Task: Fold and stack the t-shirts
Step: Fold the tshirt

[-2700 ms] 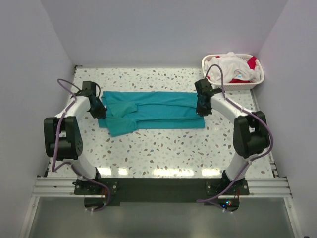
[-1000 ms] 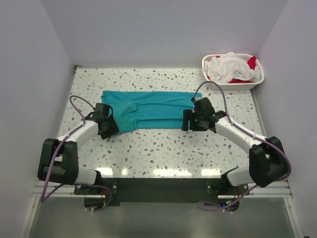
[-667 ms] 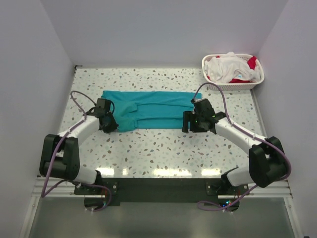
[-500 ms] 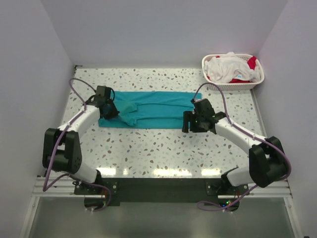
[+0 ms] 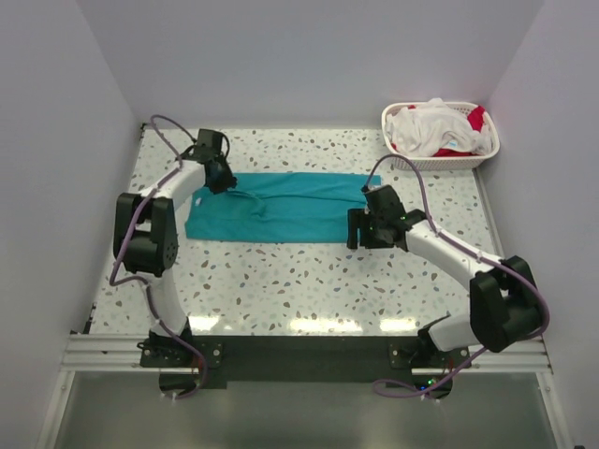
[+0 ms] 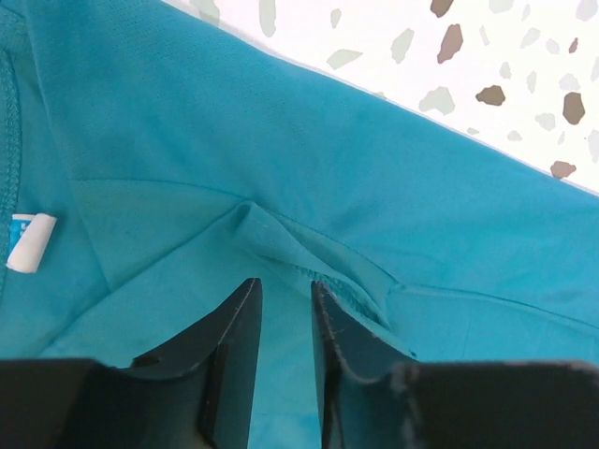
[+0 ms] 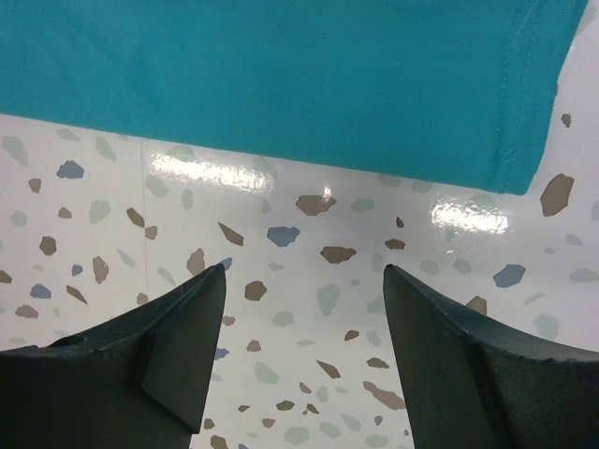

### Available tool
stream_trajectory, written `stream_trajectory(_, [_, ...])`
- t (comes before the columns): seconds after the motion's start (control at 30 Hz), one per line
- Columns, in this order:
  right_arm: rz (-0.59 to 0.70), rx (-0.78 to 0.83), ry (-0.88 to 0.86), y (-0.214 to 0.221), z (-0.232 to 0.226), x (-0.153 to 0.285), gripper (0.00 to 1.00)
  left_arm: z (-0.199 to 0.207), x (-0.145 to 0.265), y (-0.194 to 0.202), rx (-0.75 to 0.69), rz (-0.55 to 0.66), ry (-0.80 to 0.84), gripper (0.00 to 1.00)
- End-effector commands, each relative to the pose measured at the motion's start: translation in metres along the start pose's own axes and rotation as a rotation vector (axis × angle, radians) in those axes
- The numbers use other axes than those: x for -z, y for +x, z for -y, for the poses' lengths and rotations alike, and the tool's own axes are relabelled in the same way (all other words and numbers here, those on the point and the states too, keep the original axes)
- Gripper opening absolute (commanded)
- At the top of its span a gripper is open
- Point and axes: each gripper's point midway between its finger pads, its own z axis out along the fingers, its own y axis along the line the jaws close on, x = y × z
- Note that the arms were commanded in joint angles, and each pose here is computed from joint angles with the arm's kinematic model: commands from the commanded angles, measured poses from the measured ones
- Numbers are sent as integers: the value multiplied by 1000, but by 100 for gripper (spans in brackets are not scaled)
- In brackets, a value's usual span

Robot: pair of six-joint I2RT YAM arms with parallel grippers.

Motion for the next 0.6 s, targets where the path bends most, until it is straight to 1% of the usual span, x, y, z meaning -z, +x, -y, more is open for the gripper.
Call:
stream_trajectory(0.0, [78,10,74,-29,8,3,72,4,3,-20,3,39,-6,34])
stream_trajectory(0.1, [85,-19,131,-37,22,-1,72,-14,7,-22,52,37,-37,36])
stream_trajectory(0.17, [90,-47,142,-44,28,-3,71,-24,19,-30,92,54,-16,40])
stream_trajectory(0.2, [81,-76,154,-45,36,-7,71,-34,20,-20,105,32,-25,43])
stream_trajectory(0.23, [81,-86,146,-48,37,-8,70,-45,23,-20,123,30,-30,46])
stream_trajectory(0.27, [80,-98,144,-50,40,-11,70,-46,35,-22,129,46,-9,48])
stream_trajectory(0.3, [74,-115,142,-52,44,-15,68,-58,35,-6,126,19,-26,50])
stream_trajectory(0.33, [76,-118,129,-56,42,-17,67,-61,47,-6,132,38,-14,55])
stream_trajectory(0.37, [75,-125,128,-59,43,-20,65,-71,45,11,133,16,-27,56])
stream_trajectory(0.47, [49,-136,127,-61,44,-32,58,-81,49,36,131,-4,-26,57])
stream_trajectory(0.5, [43,-138,133,-61,46,-36,54,-83,47,43,131,-17,-29,57])
stream_trajectory(0.57, [40,-141,147,-63,50,-44,50,-90,37,57,127,-64,-51,54])
